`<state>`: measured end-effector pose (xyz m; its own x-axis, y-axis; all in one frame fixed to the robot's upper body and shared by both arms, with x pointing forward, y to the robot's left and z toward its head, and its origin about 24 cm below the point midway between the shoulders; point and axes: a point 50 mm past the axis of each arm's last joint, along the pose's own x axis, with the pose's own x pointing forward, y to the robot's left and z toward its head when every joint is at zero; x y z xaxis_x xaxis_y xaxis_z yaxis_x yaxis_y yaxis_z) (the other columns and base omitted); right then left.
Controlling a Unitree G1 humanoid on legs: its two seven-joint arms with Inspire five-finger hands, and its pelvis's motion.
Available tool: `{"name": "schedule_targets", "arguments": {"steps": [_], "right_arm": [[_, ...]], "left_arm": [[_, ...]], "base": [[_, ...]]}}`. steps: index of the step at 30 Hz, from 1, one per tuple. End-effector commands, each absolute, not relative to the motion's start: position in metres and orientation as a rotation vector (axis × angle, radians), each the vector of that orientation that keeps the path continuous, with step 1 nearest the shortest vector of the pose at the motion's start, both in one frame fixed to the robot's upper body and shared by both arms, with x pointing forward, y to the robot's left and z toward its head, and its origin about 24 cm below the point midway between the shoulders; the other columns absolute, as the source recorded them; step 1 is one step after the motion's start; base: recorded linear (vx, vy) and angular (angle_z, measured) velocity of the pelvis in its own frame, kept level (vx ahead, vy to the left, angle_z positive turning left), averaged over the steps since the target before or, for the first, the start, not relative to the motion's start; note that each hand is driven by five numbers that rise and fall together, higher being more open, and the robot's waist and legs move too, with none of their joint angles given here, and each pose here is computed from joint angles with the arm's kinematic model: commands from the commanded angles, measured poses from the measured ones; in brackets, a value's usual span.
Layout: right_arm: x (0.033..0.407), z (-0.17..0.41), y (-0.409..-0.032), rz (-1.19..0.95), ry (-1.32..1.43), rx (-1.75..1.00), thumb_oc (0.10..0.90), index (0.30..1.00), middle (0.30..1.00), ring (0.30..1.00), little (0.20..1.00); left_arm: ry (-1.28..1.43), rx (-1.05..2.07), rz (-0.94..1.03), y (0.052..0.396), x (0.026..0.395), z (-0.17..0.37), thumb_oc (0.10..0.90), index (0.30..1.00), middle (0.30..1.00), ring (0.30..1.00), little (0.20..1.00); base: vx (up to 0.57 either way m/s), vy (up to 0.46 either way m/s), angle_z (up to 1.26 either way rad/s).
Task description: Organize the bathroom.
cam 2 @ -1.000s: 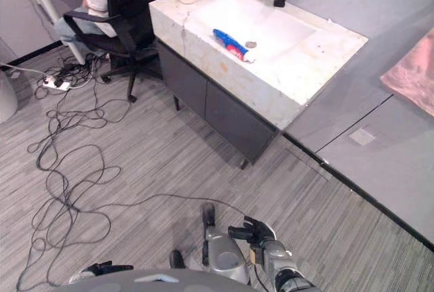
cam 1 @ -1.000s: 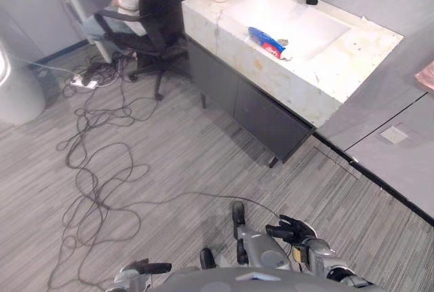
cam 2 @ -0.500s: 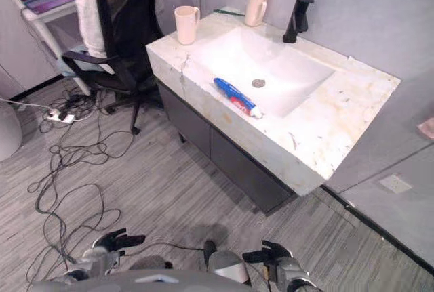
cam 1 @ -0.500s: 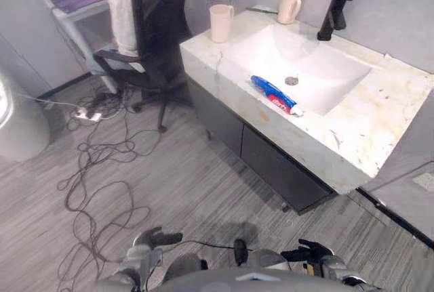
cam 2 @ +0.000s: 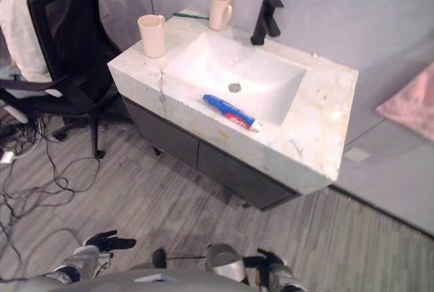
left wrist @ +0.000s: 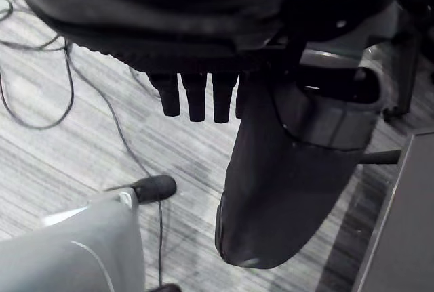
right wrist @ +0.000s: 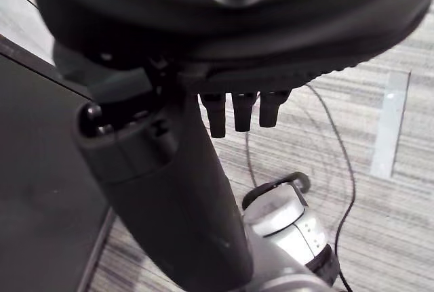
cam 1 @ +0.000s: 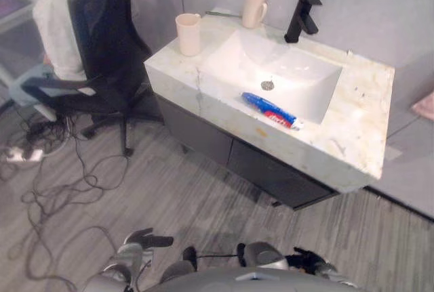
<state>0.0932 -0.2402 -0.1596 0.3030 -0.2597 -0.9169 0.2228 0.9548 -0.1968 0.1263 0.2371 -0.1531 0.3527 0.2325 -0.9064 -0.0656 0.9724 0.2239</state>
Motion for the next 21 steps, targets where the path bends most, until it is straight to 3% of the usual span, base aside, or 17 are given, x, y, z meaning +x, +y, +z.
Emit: {"name": "schedule_targets", "arguments": {"steps": [1,7,12,18,21], "right_arm": [[0.095,-0.154,-0.255,-0.354,1.164,-0.044,0.800,0.900,0.900,0.900,0.900],[0.101,-0.153,-0.250,-0.234,1.140,-0.106,0.800,0.900,0.900,0.900,0.900],[0.102,-0.157,-0.238,-0.215,1.150,-0.064,0.800,0.900,0.900,0.900,0.900],[0.101,-0.156,-0.240,-0.253,1.158,-0.083,0.800,0.900,0.900,0.900,0.900],[0.104,-0.154,-0.245,-0.237,1.138,-0.097,0.800,0.900,0.900,0.900,0.900]], "left_arm": [[1.199,0.252,0.159,0.250,0.122,-0.150,0.800,0.900,0.900,0.900,0.900],[1.266,0.221,0.237,0.258,0.098,-0.155,0.800,0.900,0.900,0.900,0.900],[1.171,0.250,0.258,0.247,0.108,-0.154,0.800,0.900,0.900,0.900,0.900],[1.141,0.222,0.247,0.244,0.106,-0.154,0.800,0.900,0.900,0.900,0.900],[1.130,0.206,0.266,0.253,0.108,-0.151,0.800,0.900,0.900,0.900,0.900]], "base": [[0.26,0.487,-0.50],[0.21,0.239,-1.01],[0.10,0.053,-1.35],[0.10,0.090,0.04],[0.11,0.248,-1.02]]}}
